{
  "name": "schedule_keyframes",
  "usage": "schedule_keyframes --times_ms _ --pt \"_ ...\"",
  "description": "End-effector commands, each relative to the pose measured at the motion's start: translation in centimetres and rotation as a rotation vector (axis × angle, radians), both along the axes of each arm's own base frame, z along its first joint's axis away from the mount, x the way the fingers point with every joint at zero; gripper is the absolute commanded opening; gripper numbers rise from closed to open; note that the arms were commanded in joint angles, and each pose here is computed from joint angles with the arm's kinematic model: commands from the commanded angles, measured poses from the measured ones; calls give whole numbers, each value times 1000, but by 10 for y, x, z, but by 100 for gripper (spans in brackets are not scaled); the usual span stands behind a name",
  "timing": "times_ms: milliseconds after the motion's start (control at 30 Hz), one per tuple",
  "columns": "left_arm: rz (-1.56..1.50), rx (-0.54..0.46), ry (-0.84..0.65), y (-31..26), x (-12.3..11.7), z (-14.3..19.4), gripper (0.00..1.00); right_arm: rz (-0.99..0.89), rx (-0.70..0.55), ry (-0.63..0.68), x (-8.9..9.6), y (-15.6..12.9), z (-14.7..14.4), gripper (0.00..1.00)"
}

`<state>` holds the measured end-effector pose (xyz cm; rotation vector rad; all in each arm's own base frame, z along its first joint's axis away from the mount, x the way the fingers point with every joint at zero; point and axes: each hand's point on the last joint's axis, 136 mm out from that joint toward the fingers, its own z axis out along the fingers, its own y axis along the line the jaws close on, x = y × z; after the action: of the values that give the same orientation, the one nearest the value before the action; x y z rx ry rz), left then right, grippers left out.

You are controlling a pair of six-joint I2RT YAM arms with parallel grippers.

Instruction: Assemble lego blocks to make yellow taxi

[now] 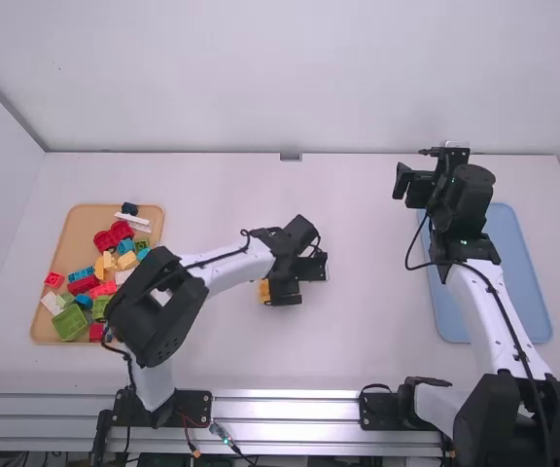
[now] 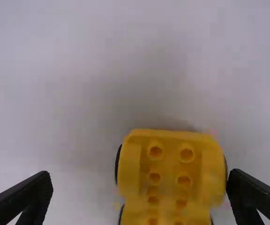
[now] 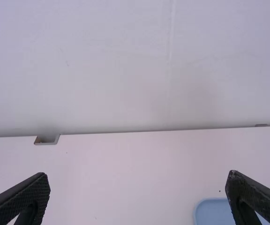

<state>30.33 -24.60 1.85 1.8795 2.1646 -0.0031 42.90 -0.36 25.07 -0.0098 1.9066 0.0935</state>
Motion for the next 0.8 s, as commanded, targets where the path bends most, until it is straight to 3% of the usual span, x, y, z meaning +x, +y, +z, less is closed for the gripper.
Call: schedule_keyframes --times_ms 0,100,200,300,367,567,767 --pt "50 -62 -129 13 21 53 99 7 -1 -32 5 3 15 99" --pt "155 -99 -284 44 51 103 99 5 -1 -36 5 2 16 99" --pt "289 -43 -480 97 85 156 99 2 8 -35 6 3 16 99" --pt "456 -19 -561 148 99 196 99 3 7 -35 5 3 16 99" --pt "564 -30 -539 183 98 210 99 3 6 -35 5 3 16 99" --pt "735 -110 -371 260 92 208 99 3 6 -35 5 3 16 99" --pt "912 -30 -259 344 86 180 99 3 6 -35 5 2 16 99"
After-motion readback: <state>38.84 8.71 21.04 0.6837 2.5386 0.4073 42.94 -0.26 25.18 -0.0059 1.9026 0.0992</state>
